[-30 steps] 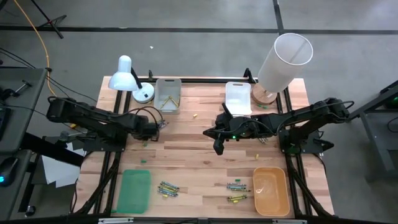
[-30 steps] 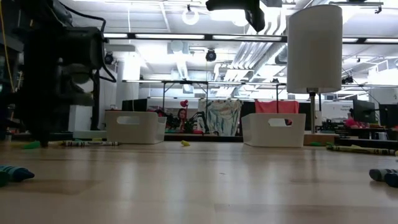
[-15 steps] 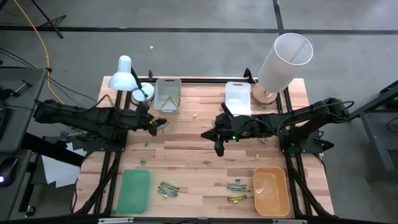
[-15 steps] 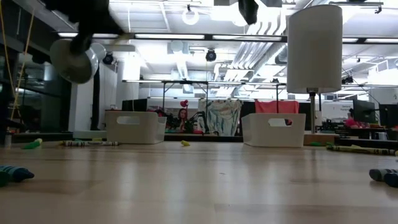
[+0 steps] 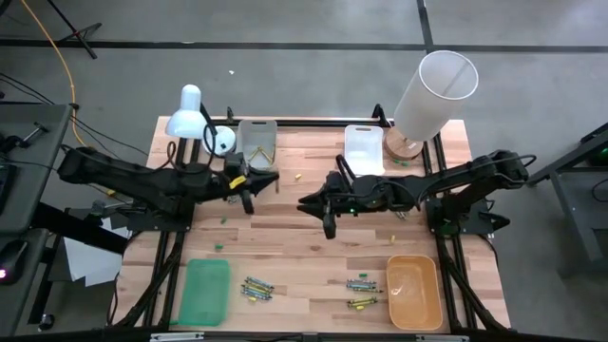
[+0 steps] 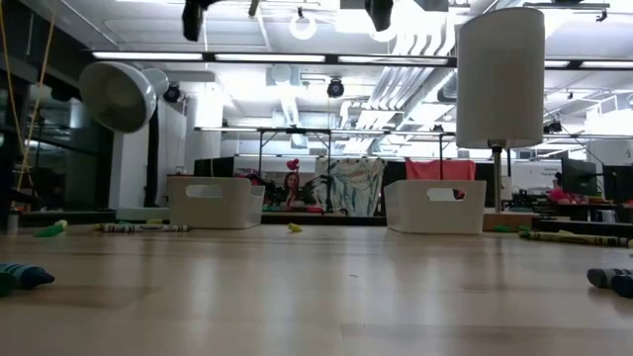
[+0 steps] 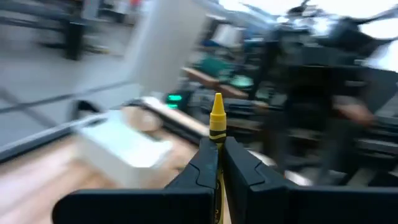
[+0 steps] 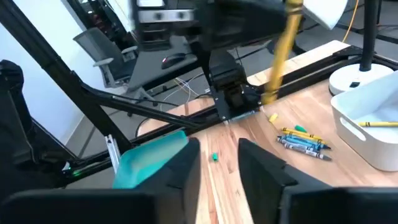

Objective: Sort crayons
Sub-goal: Put the yellow crayon into the gray bin

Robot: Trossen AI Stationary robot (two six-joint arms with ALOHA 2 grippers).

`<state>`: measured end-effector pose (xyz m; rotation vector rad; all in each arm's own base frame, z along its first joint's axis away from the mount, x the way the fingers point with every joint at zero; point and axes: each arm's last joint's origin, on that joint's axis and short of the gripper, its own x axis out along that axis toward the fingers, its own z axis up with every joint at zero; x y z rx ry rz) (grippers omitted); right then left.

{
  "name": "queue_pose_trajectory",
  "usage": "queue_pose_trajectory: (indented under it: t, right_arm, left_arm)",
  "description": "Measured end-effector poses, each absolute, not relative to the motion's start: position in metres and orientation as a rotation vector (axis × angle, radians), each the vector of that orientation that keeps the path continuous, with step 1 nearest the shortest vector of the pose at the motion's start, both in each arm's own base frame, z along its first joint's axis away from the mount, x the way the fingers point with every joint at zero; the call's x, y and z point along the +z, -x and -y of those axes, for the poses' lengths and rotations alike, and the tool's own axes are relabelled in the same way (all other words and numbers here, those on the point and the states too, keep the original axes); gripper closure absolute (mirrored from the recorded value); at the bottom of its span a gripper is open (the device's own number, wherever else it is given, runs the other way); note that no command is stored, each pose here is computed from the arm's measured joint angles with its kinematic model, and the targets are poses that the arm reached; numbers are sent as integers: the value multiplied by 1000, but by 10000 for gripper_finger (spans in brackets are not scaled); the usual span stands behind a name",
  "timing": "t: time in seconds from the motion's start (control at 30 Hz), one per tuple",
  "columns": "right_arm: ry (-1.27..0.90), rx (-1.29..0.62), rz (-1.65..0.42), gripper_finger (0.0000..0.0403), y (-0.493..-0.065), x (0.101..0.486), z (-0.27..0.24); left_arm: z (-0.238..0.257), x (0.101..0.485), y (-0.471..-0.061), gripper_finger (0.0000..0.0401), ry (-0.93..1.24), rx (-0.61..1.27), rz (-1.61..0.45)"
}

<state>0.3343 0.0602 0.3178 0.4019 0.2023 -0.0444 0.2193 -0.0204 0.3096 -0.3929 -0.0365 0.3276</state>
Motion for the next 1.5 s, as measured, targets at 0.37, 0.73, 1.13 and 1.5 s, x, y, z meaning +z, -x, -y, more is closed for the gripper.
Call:
queue_pose_trajectory:
  t: [0.37,0.73,1.13,1.5]
  right_arm:
    - [-399,-48,-214,269,-318,331,-57]
    - [-412,-65,-230,269,-314,330,-67]
    - [-404,-95,-221,269,-313,330,-71]
    - [-381,-99,-224,269,-314,330,-68]
  left_arm:
    - [-48,301,-230,401,434,833,-373]
    - [-132,228,-254,401,502,1093,-908]
    - [-154,191,-258,346,628,1048,-1057]
    - [-141,242,-245,238,681,916,-853]
